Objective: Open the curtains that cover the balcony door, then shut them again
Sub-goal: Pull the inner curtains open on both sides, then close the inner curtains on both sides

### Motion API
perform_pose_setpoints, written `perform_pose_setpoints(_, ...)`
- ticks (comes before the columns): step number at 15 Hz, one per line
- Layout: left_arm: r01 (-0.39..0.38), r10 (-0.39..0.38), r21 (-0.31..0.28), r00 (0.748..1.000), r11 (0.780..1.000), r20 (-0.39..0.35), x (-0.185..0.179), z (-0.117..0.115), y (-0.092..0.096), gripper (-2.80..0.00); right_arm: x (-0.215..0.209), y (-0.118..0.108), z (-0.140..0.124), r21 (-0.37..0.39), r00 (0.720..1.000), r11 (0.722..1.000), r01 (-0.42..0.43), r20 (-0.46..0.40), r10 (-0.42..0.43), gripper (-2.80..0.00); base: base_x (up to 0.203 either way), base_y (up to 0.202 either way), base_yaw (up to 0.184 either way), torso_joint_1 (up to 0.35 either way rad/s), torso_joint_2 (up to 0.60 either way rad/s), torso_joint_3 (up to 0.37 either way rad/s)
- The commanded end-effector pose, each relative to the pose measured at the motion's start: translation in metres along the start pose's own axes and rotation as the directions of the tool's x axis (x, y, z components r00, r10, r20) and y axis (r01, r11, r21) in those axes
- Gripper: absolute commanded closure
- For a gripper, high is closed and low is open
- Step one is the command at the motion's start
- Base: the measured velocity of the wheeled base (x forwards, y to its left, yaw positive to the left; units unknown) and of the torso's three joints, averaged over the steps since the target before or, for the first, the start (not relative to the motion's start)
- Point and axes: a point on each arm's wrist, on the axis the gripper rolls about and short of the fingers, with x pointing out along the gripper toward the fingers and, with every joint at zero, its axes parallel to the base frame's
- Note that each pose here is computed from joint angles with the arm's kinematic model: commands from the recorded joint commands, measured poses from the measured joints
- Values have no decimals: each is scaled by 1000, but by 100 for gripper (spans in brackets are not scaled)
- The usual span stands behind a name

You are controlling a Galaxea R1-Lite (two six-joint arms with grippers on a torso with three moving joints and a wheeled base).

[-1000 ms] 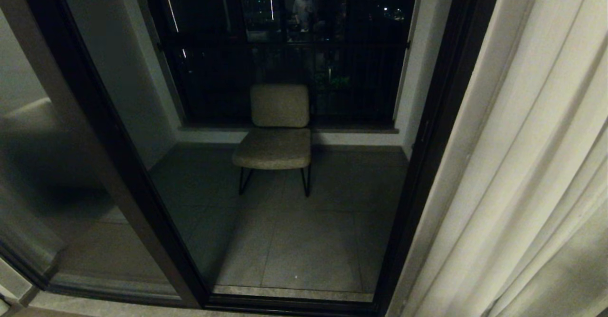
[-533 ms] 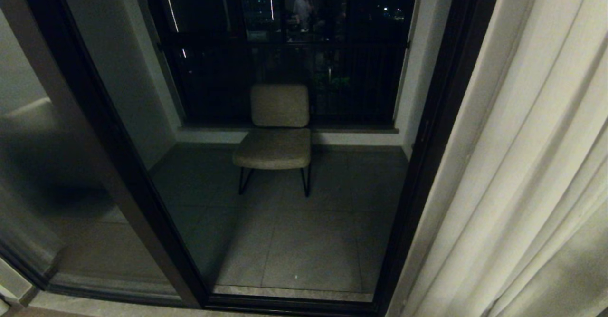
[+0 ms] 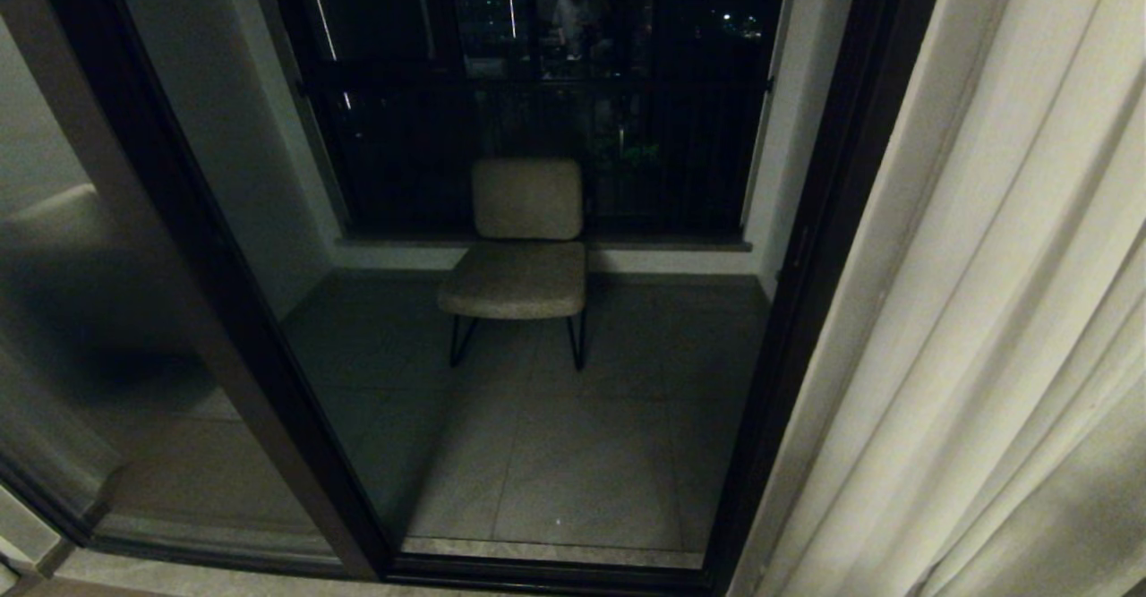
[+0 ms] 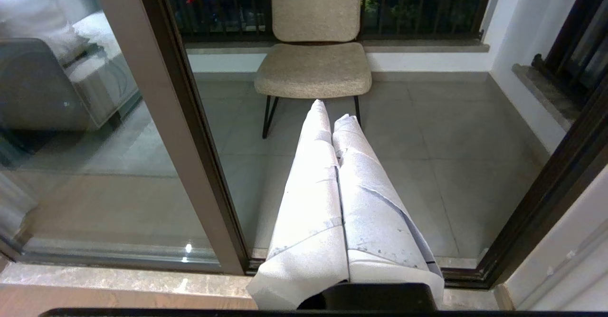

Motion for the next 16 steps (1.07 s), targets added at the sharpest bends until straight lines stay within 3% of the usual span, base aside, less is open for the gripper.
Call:
perform_pose_setpoints(1, 0, 0, 0, 1000, 1000, 0, 0, 0, 0, 0, 0, 0, 0, -1, 1000, 1000, -3, 0, 3, 0, 0, 0, 0, 0, 0, 0)
perform_pose_setpoints(16, 0, 0, 0, 1000, 1000, 0, 0, 0, 0, 0, 0, 0, 0, 3, 1000, 1000, 0, 0, 0, 0, 0, 0, 0, 0, 0, 0)
